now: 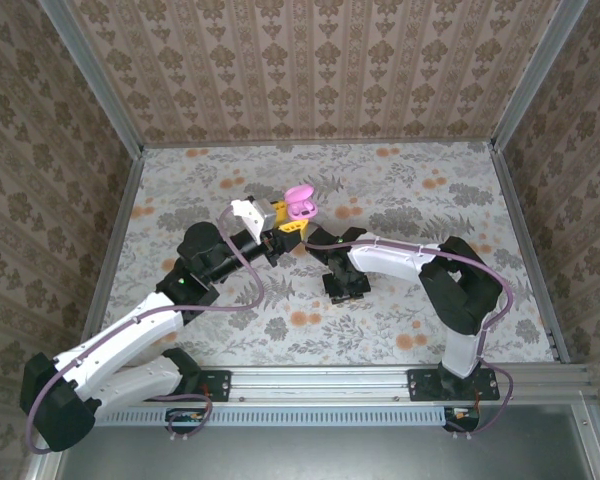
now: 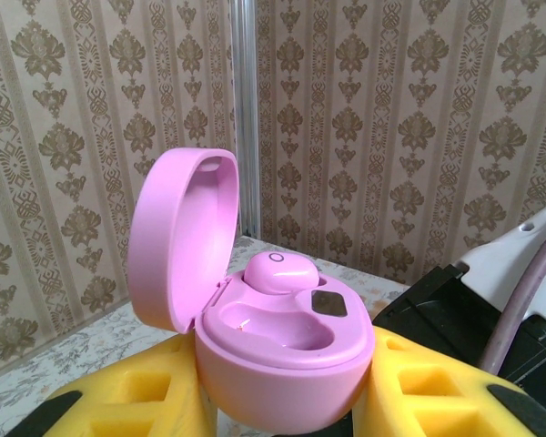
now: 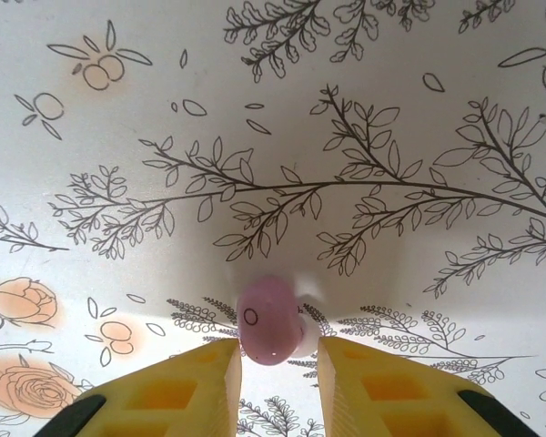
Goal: Insert wireless bluetooth earbuds into charging case
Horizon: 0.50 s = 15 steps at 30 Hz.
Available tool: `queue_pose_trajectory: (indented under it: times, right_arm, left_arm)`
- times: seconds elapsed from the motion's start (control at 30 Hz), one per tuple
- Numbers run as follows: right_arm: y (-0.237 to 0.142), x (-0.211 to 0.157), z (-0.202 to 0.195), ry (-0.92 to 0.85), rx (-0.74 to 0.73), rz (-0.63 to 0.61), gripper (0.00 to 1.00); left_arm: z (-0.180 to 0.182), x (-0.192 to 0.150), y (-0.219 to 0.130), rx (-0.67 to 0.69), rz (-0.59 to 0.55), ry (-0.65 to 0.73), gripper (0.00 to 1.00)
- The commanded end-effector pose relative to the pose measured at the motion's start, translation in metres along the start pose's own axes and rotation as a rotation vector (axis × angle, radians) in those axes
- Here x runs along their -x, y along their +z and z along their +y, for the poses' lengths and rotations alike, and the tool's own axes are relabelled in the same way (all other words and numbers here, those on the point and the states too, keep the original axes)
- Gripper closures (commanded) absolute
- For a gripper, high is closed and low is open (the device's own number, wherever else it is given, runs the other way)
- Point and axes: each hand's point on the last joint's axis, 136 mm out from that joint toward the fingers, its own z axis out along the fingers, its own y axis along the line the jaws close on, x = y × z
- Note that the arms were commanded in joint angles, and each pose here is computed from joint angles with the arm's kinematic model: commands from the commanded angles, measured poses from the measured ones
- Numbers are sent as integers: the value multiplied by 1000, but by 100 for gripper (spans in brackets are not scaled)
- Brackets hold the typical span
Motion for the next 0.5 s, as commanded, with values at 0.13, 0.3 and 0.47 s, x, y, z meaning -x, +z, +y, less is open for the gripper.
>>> queue_pose_trajectory:
  times: [0.13, 0.3, 0.47]
  right_arm:
    - [-14, 1, 1, -23, 3, -6, 68]
    - [-12, 3, 2, -53, -6, 6, 66]
    - [-12, 5, 4, -58, -6, 10, 70]
  left_arm:
    - [-2, 24, 1, -4, -60, 9, 63]
    - [-2, 24, 1, -2, -60, 9, 63]
    - [-3, 25, 1, -4, -60, 9, 63]
